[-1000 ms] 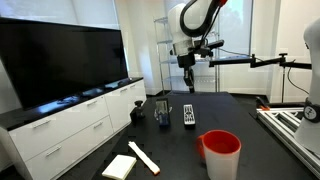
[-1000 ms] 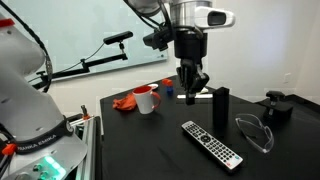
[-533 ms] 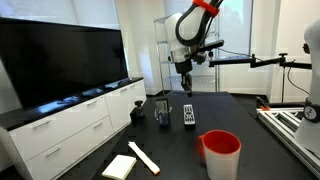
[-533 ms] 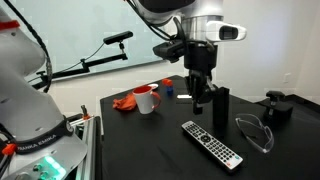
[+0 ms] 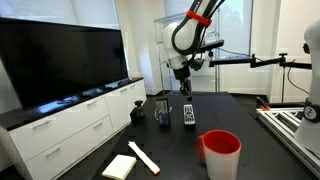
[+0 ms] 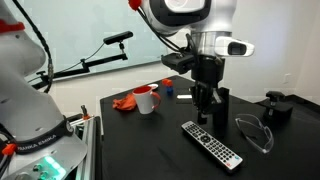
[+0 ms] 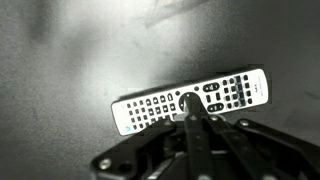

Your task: Press a button on the grey remote control.

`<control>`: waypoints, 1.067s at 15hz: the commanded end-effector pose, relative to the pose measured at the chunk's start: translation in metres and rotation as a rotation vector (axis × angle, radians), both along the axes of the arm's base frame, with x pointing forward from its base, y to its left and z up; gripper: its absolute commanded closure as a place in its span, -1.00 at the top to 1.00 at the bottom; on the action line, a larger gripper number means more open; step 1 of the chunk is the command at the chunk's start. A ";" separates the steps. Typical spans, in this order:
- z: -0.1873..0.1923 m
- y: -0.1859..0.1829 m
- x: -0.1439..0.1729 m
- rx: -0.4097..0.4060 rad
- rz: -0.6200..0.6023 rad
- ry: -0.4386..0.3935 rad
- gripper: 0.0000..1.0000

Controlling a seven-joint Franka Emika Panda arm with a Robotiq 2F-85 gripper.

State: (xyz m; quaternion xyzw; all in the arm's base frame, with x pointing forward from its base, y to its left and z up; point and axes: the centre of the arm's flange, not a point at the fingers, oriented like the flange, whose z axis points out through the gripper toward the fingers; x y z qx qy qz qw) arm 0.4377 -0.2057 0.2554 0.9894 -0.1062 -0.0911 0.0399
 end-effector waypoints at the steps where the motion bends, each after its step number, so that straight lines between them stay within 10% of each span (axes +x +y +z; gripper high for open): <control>1: 0.007 -0.007 0.007 -0.032 -0.008 -0.011 -1.00; 16: -0.013 -0.008 0.020 -0.036 0.018 -0.018 -1.00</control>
